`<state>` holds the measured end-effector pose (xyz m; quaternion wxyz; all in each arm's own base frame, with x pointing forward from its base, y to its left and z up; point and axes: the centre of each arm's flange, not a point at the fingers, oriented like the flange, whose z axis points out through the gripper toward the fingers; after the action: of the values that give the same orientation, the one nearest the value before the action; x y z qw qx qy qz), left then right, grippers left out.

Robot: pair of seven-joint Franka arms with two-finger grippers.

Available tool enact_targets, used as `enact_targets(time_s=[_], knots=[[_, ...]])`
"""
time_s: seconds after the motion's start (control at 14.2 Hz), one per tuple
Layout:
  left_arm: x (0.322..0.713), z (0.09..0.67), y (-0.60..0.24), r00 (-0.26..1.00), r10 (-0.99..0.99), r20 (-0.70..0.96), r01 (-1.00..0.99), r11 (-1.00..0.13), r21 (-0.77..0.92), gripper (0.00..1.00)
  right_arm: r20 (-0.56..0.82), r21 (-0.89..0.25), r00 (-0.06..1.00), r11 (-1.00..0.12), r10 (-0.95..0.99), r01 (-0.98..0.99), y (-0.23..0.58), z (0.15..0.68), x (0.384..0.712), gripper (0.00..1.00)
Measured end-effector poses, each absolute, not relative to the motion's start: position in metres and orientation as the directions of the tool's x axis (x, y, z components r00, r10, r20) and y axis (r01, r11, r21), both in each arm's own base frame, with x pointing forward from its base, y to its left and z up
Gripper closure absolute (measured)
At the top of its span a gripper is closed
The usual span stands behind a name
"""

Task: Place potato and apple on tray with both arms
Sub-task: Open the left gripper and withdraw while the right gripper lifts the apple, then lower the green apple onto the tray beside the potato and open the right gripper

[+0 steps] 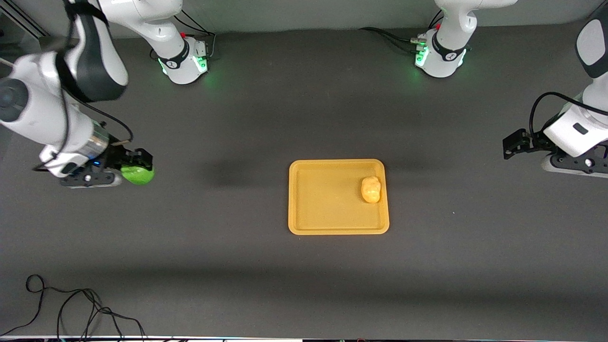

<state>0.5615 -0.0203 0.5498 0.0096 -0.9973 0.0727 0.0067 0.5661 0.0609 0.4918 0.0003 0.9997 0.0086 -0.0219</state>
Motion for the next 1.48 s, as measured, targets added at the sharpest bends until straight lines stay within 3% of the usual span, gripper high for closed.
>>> enact_targets(time_s=[0.21, 0.56, 0.84, 1.06, 1.27, 1.48], knots=[[0.548, 0.561, -0.022, 0.988, -0.147, -0.047, -0.148, -0.989, -0.016, 0.0, -0.006, -0.005, 1.0, -1.0, 0.01, 0.01, 0.107, 0.527, 0.588, 0.26], [0.545, 0.563, -0.026, 0.987, -0.154, -0.046, -0.155, -0.988, -0.017, 0.0, -0.005, -0.008, 0.999, -0.999, -0.049, -0.049, 0.298, 0.519, 0.588, 0.26], [0.545, 0.56, -0.025, 0.987, -0.153, -0.051, -0.154, -0.988, -0.016, 0.0, -0.014, -0.008, 0.996, -0.996, -0.092, -0.092, 0.443, 0.484, 0.569, 0.26], [0.545, 0.561, -0.026, 0.986, -0.158, -0.052, -0.16, -0.986, -0.04, 0.0, -0.003, -0.025, 0.999, -0.999, -0.045, -0.045, 0.524, 0.453, 0.535, 0.26], [0.54, 0.575, -0.026, 0.993, -0.116, -0.025, -0.117, -0.991, -0.071, 0.0, 0.019, -0.047, 1.0, -0.999, 0.004, 0.005, 0.565, 0.428, 0.513, 0.26], [0.534, 0.588, -0.024, 0.994, -0.105, 0.0, -0.105, -0.992, -0.076, 0.0, 0.025, -0.05, 1.0, -0.999, -0.001, 0.0, 0.574, 0.368, 0.526, 0.26]])
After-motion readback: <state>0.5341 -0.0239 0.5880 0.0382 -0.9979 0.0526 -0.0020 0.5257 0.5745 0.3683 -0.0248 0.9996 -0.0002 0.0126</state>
